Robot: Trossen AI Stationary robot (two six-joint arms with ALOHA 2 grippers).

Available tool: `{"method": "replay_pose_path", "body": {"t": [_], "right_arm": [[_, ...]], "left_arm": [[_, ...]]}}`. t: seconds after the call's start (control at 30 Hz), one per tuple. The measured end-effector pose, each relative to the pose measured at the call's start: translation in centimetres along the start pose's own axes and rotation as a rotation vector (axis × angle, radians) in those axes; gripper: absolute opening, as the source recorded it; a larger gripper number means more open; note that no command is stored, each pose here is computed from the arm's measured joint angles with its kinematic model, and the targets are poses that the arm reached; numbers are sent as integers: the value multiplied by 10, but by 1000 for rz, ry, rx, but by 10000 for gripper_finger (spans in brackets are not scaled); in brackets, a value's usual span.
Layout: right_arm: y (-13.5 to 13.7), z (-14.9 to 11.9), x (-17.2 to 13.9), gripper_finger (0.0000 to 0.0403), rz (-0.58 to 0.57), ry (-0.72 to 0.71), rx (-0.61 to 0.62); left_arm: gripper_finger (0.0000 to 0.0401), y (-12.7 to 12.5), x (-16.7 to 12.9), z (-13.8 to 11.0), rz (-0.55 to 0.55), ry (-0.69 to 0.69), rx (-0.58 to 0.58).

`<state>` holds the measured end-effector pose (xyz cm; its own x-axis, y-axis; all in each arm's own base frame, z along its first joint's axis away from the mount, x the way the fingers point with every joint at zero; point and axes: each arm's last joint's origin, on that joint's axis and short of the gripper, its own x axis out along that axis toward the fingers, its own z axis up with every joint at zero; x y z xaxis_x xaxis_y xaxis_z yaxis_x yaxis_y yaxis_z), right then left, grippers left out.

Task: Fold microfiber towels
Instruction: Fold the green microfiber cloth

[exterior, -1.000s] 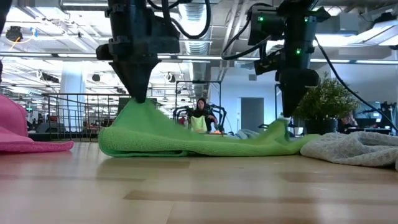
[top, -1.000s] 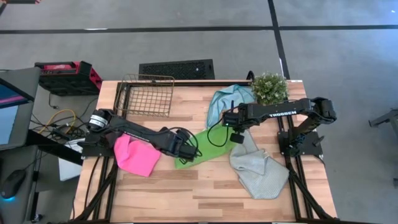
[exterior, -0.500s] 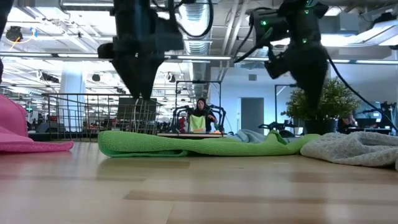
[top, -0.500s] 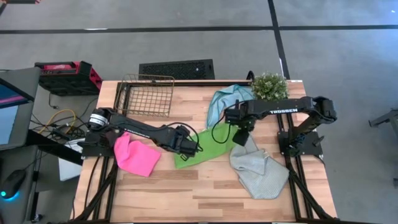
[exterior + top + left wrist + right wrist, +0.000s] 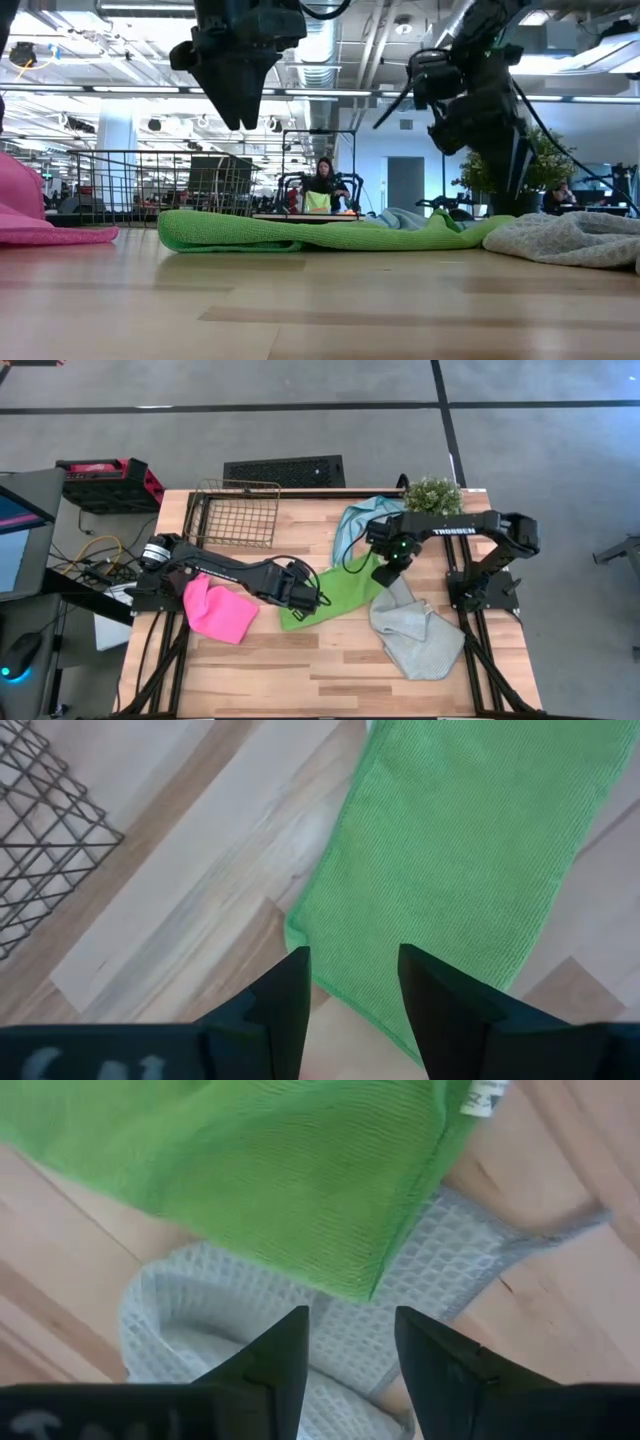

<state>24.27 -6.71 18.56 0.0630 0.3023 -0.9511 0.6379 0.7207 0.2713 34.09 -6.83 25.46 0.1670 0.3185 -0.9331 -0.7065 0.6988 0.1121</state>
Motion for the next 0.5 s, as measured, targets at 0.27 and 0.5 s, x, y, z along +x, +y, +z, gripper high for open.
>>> {"method": "replay_pose_path", "body": {"t": [0.27,0.5], "right_arm": [[-15,1,15,171,40,-18,33],[-21,1,21,169,46,-27,43]], "left_arm": [[146,0,0,0,-1,0,2],[146,0,0,0,-1,0,1]]}}
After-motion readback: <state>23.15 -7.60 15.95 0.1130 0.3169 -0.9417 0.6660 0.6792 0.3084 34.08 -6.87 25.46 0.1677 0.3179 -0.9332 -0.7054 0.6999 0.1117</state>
